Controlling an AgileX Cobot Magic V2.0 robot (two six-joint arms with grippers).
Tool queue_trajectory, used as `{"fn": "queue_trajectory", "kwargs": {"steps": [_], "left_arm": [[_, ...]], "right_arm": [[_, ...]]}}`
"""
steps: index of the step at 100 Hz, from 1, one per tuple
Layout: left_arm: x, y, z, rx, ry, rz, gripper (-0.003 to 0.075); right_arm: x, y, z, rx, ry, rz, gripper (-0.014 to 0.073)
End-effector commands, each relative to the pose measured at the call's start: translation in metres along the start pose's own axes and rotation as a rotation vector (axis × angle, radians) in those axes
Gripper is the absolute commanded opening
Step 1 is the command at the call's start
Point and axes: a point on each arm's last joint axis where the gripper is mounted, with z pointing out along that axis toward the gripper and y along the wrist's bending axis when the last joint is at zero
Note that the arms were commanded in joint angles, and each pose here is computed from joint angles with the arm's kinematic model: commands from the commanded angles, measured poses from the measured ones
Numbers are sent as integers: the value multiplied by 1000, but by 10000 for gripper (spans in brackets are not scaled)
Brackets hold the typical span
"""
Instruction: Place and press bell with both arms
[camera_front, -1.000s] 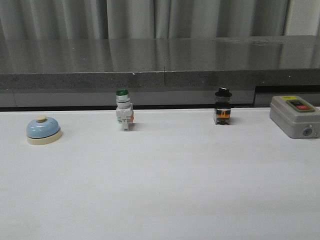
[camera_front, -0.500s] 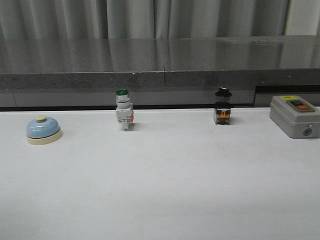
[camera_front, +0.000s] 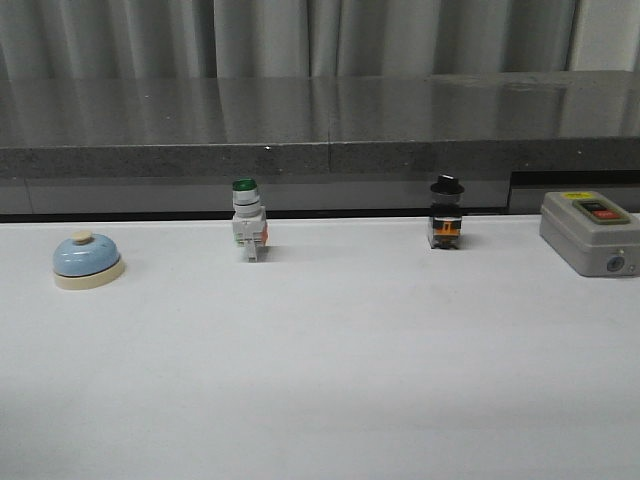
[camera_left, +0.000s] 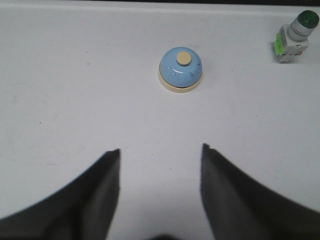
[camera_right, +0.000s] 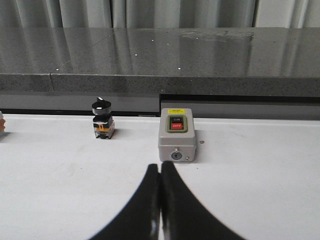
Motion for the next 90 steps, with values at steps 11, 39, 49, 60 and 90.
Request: {"fn": "queue_trajectory", "kwargs": {"steps": [11,39,49,60,90], "left_arm": [[-15,-1,-9,8,-102,-2,694],[-24,-2,-6,14,-157,-8,692],[-35,-4,1,27,-158,-22,692],[-50,-14,14,52,-135,6,692],[-90,-38,75,73,-52,73,692]], "right_arm": [[-13,0,-3,4,-117,-16,-69],[-13,0,-3,4,-117,-16,-69],[-13,0,-3,4,-117,-16,-69],[-13,0,-3,4,-117,-16,-69],[-13,0,-3,4,-117,-16,-69]]}}
